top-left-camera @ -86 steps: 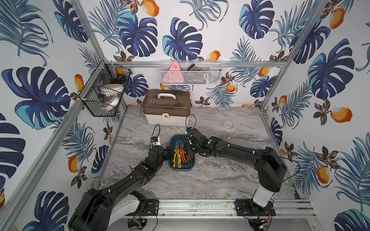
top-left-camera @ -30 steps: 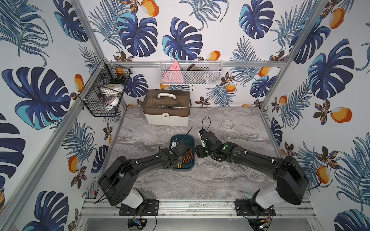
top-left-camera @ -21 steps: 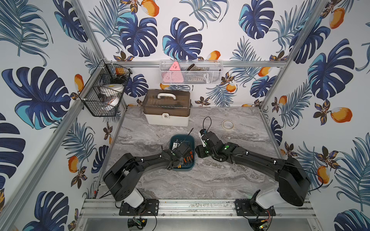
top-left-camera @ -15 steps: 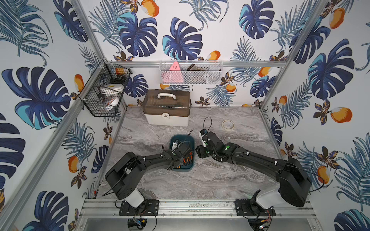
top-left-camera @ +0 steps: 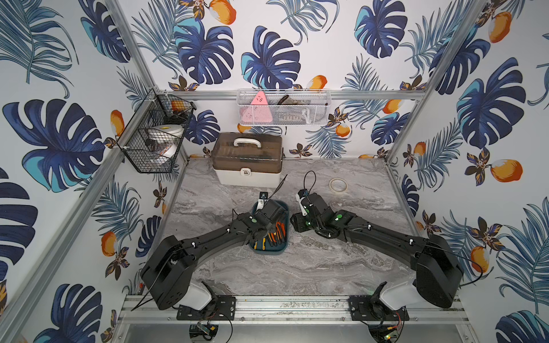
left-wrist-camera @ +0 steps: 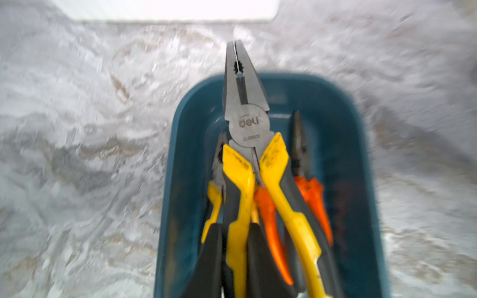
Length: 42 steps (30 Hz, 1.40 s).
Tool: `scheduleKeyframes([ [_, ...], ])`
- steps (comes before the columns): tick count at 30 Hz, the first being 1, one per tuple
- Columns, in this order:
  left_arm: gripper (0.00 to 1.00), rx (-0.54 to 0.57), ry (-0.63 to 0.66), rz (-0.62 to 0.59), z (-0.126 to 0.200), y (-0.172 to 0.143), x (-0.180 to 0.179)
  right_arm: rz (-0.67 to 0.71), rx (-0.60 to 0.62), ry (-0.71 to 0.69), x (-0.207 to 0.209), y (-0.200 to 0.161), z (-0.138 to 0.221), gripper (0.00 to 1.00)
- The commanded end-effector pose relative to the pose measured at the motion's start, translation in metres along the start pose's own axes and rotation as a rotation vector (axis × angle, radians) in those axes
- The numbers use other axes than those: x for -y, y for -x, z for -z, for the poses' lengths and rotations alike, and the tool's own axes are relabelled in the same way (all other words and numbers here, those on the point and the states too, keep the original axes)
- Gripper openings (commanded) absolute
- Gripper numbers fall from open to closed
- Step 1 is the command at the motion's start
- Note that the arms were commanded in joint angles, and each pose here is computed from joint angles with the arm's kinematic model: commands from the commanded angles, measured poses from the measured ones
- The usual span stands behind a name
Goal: Take the pliers out of the storage box
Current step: Pick up the pliers from the storage box, then place the pliers at the center of the board.
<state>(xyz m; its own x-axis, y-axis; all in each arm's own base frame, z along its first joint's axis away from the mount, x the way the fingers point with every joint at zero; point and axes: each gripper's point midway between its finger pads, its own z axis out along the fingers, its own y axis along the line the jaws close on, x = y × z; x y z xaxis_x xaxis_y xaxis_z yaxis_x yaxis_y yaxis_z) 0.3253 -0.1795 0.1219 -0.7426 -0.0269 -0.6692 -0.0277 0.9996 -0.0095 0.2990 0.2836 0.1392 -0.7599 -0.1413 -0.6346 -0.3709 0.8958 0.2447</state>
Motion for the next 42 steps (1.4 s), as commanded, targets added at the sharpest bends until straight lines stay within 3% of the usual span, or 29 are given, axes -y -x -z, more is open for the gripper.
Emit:
scheduleKeyframes([
  [1, 0.0, 0.071, -0.091, 0.017, -0.002, 0.014, 0.017, -0.132, -0.024, 0.098, -0.003, 0.008, -0.004, 0.55],
  [5, 0.0, 0.117, -0.218, 0.03, -0.008, -0.001, 0.022, -0.322, -0.074, 0.256, 0.006, 0.011, -0.009, 0.55],
  [10, 0.0, 0.174, -0.392, 0.007, 0.009, -0.006, 0.037, -0.347, -0.081, 0.515, -0.028, 0.014, -0.005, 0.6],
  [15, 0.0, 0.203, -0.465, 0.004, 0.017, -0.014, 0.04, -0.421, -0.119, 0.643, -0.045, 0.013, -0.014, 0.62],
  [25, 0.0, 0.175, -0.505, 0.011, 0.017, -0.018, 0.048, -0.402, -0.109, 0.597, -0.056, 0.017, -0.027, 0.59],
  [42, 0.0, 0.205, -0.53, 0.018, 0.023, -0.016, 0.047, -0.431, -0.138, 0.596, -0.07, 0.015, -0.045, 0.35],
])
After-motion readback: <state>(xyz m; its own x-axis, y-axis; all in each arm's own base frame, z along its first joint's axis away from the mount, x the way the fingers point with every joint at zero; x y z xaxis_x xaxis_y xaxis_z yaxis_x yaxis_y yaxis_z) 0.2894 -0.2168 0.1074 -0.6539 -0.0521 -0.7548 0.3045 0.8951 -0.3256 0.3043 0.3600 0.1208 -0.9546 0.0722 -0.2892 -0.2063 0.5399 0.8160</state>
